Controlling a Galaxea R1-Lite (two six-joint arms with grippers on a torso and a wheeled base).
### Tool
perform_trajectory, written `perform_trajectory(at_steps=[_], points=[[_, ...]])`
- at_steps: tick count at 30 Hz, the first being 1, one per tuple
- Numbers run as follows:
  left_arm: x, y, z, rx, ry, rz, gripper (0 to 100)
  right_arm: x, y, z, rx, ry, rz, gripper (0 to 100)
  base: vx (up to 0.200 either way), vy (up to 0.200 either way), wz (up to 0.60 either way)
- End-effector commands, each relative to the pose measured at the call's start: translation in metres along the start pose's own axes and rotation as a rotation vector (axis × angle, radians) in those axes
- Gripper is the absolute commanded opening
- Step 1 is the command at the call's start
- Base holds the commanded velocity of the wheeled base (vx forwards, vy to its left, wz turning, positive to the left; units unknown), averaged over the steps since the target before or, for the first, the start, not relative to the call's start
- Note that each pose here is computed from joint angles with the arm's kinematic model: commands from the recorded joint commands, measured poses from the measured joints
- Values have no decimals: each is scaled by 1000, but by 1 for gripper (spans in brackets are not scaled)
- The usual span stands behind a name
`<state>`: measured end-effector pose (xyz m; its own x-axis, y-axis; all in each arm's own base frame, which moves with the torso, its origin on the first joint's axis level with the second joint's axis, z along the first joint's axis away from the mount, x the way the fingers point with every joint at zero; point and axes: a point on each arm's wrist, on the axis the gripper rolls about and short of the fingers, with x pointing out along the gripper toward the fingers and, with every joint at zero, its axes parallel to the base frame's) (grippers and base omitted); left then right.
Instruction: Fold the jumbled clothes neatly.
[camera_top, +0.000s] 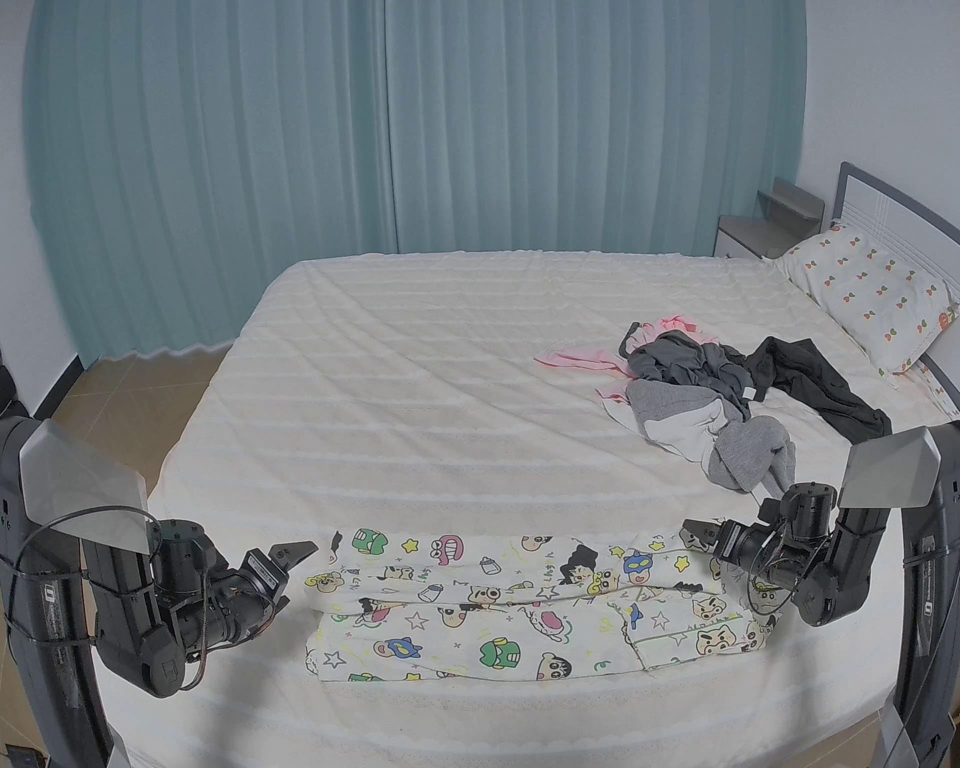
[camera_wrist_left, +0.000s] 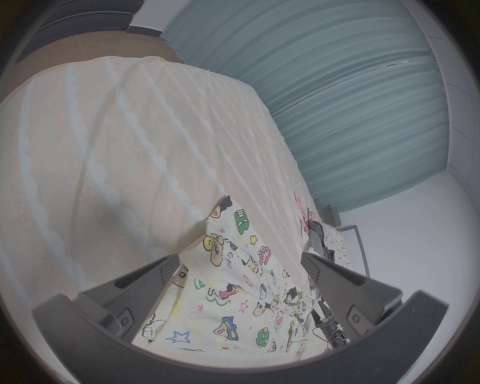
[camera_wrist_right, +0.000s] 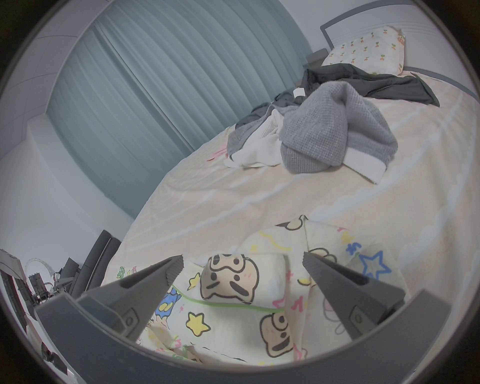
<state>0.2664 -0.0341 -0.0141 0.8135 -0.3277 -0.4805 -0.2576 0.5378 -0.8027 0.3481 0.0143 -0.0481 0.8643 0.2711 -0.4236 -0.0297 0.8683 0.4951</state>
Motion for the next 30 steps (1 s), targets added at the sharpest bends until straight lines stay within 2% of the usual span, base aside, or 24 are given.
perform_trajectory(at_steps=[1,5,7,10,17,27,30], points=[[1,-1,1,3,-7,-12,100,-14,34,13,-15,-45,75,100,0,0,0],[1,-1,1,3,-7,-12,100,-15,49,9,-4,-52,101,100,0,0,0],[1,-1,1,3,-7,-12,100,-14,60,-8,14,0,124,100,0,0,0],[1,-1,1,3,-7,-12,100,-7,57,-25,20,56,111,100,0,0,0],[1,-1,1,3,-7,-12,100,3,49,-46,25,119,90,100,0,0,0],[0,0,0,4,-4,-9,100,14,31,-41,50,87,61,100,0,0,0],[-1,0,-1,4,-2,-6,100,8,42,-33,146,51,91,100,0,0,0]])
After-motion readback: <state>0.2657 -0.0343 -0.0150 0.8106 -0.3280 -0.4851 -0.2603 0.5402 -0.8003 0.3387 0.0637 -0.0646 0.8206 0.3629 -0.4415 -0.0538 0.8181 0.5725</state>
